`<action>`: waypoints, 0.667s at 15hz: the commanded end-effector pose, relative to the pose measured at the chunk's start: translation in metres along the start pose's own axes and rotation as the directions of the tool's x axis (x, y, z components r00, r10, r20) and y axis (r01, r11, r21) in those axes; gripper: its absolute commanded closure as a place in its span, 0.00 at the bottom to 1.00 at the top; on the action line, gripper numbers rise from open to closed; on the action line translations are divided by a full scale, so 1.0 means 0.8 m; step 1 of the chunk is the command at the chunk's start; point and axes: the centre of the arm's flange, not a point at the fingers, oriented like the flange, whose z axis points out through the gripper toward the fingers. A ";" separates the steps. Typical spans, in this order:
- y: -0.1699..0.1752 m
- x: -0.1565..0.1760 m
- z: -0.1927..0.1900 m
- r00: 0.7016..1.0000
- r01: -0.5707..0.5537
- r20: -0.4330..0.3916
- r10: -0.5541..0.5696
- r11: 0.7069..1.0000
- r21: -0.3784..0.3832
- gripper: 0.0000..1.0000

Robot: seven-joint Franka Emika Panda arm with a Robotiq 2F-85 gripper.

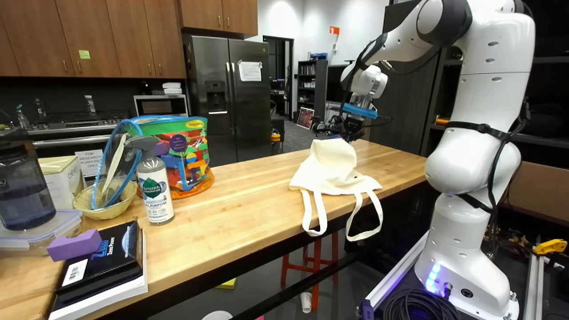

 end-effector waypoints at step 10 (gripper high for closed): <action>-0.003 -0.067 0.074 0.998 0.040 0.058 -0.037 0.998 -0.044 0.99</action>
